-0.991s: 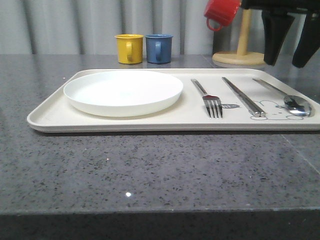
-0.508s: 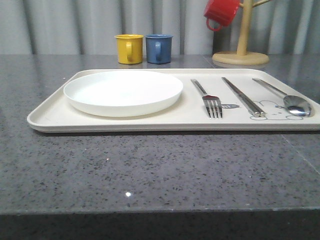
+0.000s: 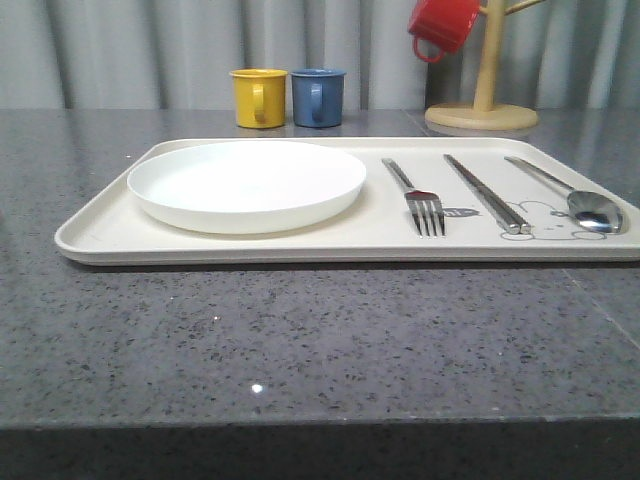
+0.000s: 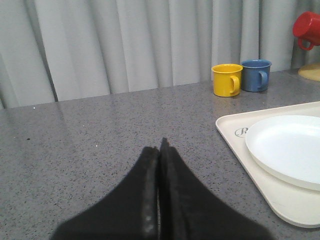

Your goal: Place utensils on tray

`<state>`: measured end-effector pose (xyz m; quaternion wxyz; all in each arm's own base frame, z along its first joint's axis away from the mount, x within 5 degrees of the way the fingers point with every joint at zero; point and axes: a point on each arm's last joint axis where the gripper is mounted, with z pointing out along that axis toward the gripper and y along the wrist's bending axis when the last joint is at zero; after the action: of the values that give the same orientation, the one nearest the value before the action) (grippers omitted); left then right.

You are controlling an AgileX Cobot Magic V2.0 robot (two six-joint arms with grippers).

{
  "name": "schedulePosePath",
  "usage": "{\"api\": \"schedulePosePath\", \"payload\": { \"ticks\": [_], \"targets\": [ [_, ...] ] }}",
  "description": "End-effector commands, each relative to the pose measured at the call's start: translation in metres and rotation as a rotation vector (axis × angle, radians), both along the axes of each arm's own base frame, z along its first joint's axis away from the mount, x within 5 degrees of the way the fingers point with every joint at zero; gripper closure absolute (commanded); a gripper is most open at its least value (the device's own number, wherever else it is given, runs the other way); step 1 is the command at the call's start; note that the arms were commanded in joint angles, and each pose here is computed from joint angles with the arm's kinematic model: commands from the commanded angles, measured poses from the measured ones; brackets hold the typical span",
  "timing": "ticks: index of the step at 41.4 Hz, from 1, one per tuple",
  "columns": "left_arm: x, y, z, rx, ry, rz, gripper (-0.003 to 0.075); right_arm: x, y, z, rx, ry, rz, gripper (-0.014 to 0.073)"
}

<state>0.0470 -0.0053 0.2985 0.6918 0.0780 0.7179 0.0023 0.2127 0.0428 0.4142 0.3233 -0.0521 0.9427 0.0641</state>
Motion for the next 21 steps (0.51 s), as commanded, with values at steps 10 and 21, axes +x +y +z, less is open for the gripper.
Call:
{"api": "schedulePosePath", "payload": {
  "ticks": [10, 21],
  "targets": [
    [-0.001, 0.0, 0.016, -0.028, -0.097, 0.0, 0.0739, -0.064, -0.015, -0.03, 0.015, -0.375, 0.005, 0.0657],
    [-0.001, 0.0, 0.016, -0.028, -0.097, 0.0, 0.0739, -0.12, -0.027, -0.073, 0.017, -0.631, -0.004, 0.0657]
  ]
}}
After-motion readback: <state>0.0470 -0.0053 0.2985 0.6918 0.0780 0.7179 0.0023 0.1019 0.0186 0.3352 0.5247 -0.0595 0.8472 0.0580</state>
